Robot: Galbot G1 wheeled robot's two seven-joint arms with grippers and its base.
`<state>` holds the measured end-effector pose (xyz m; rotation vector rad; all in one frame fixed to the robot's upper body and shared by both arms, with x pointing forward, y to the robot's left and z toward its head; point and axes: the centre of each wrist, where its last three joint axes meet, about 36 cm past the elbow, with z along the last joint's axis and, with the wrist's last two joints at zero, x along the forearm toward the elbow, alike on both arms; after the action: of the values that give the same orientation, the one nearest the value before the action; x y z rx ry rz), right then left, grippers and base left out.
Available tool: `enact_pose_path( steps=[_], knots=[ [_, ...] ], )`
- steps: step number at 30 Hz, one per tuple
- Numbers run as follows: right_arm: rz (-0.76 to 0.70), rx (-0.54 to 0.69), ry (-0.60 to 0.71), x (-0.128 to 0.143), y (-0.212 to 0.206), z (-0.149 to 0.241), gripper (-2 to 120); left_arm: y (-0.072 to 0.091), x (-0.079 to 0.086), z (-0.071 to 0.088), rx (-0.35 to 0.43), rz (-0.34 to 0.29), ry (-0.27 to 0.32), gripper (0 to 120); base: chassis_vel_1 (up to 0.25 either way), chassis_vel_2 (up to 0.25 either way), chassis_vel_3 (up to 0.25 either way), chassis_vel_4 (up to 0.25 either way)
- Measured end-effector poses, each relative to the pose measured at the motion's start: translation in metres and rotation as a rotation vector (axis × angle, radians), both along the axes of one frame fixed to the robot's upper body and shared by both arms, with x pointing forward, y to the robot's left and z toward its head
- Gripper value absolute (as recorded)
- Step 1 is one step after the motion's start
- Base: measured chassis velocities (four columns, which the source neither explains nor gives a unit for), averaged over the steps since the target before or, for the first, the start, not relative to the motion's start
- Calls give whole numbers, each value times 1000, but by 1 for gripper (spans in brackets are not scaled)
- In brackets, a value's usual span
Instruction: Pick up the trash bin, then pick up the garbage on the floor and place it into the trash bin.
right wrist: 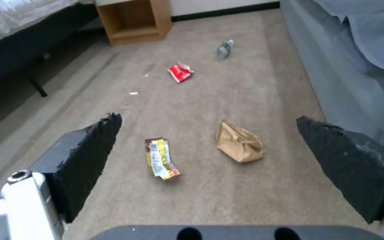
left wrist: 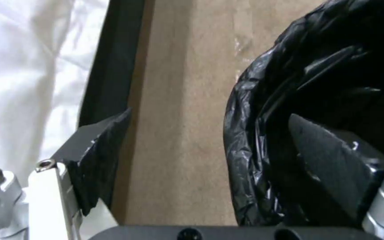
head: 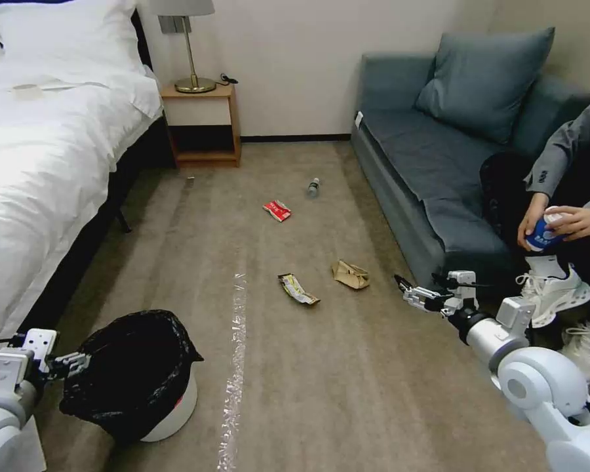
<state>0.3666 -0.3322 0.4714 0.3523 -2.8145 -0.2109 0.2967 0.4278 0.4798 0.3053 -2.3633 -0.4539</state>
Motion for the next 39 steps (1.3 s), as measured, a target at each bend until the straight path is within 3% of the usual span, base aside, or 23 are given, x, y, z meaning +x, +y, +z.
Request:
enact_pose_path(
  steps=[9, 18, 39],
  knots=[
    [18, 11, 6, -2, 11, -6, 100, 24, 17, -5, -73, 23, 10, 88, 0, 0, 0, 0],
    [39, 29, -9, -3, 20, -1, 100, 31, 28, -14, -99, 25, 16, 83, 0, 0, 0, 0],
    [78, 56, -17, -1, 29, -7, 100, 19, 36, -51, -134, 38, 36, 84, 0, 0, 0, 0]
  ],
)
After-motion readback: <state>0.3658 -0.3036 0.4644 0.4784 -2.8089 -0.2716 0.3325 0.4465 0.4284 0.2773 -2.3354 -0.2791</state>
